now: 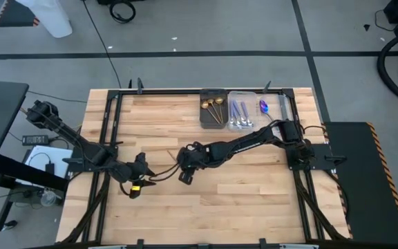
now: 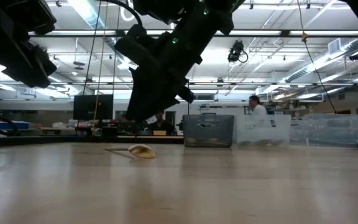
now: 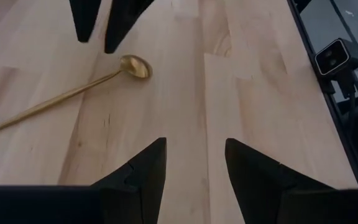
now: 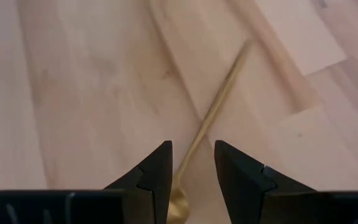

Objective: Sort silverware by color (type)

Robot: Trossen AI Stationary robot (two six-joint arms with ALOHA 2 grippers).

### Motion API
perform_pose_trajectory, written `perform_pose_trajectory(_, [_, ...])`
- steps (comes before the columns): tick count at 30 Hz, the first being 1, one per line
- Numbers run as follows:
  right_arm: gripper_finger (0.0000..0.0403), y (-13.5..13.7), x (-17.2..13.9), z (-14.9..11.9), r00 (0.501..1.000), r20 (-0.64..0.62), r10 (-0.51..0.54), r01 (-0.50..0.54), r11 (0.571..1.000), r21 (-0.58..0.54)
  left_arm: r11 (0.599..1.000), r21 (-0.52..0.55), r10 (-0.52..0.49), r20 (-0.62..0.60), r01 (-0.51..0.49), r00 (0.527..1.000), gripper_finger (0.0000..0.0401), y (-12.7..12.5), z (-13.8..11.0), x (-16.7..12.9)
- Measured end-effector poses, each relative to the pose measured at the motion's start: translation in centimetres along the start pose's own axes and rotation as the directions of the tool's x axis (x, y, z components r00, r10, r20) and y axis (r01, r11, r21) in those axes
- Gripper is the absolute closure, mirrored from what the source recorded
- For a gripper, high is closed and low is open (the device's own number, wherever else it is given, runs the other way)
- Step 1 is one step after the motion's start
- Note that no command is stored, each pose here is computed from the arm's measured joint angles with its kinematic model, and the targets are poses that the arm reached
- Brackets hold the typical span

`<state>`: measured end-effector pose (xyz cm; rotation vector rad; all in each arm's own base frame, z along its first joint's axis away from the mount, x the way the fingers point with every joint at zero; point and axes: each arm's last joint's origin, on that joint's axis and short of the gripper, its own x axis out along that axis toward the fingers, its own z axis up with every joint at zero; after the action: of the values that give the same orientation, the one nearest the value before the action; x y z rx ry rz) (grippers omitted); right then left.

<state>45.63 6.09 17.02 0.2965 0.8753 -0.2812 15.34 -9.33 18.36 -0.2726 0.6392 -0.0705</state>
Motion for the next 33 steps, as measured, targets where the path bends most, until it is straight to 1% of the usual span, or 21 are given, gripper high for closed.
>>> perform_pose_trajectory(3, [0.0273,0.3,0.2,-0.2,1.0,0.017,-0.019,0.019,1.0,0.02,1.0,-0.003,0.003,-0.003,-0.003,1.0,0.0229,0.0,0.0,0.0])
perform_pose_trajectory(6, [0.0273,0.5,0.6,-0.7,1.0,0.006,-0.022,0.022,1.0,0.023,1.0,-0.004,0.005,-0.006,-0.005,1.0,0.0229,0.0,-0.1,0.0])
perform_pose_trajectory(8, [0.0273,0.8,1.1,-0.7,1.0,0.022,-0.014,0.013,0.999,0.034,1.0,0.003,0.005,-0.007,-0.005,1.0,0.0229,0.1,-0.1,0.0])
perform_pose_trajectory(10, [0.0273,0.7,1.6,-1.2,1.0,0.0,-0.02,0.02,0.999,0.042,1.0,0.008,0.005,-0.007,-0.005,1.0,0.0229,0.1,-0.1,0.0])
perform_pose_trajectory(12, [0.0273,0.9,2.3,-1.5,1.0,-0.006,-0.003,0.004,0.998,0.057,1.0,0.017,0.007,-0.009,-0.007,1.0,0.0229,0.1,-0.1,0.0])
perform_pose_trajectory(13, [0.0273,0.8,2.6,-2.0,0.999,-0.03,-0.014,0.016,0.999,0.051,1.0,0.025,0.007,-0.009,-0.007,1.0,0.0229,0.1,-0.1,0.0])
perform_pose_trajectory(15, [0.0273,1.0,3.3,-2.3,1.0,-0.025,-0.006,0.008,0.998,0.06,0.999,0.033,0.01,-0.014,-0.01,1.0,0.0229,0.1,-0.1,0.0])
perform_pose_trajectory(19, [0.0273,1.2,3.8,-2.9,0.999,-0.05,-0.009,0.013,0.997,0.079,0.999,0.046,0.019,-0.028,-0.018,0.999,0.0229,0.2,-0.3,0.0])
perform_pose_trajectory(24, [0.0275,1.1,3.6,-3.2,0.996,-0.083,-0.028,0.035,0.996,0.086,0.996,0.085,0.017,-0.026,-0.015,1.0,0.0229,0.2,-0.2,0.0])
perform_pose_trajectory(28, [0.0294,1.0,3.5,-3.4,0.994,-0.11,-0.024,0.033,0.996,0.083,0.993,0.122,0.013,-0.027,-0.01,1.0,0.0229,0.1,-0.2,0.0])
perform_pose_trajectory(33, [0.0346,0.9,3.4,-3.5,0.991,-0.133,-0.032,0.043,0.996,0.078,0.99,0.141,0.002,-0.043,0.004,0.999,0.0229,0.1,-0.4,0.0])
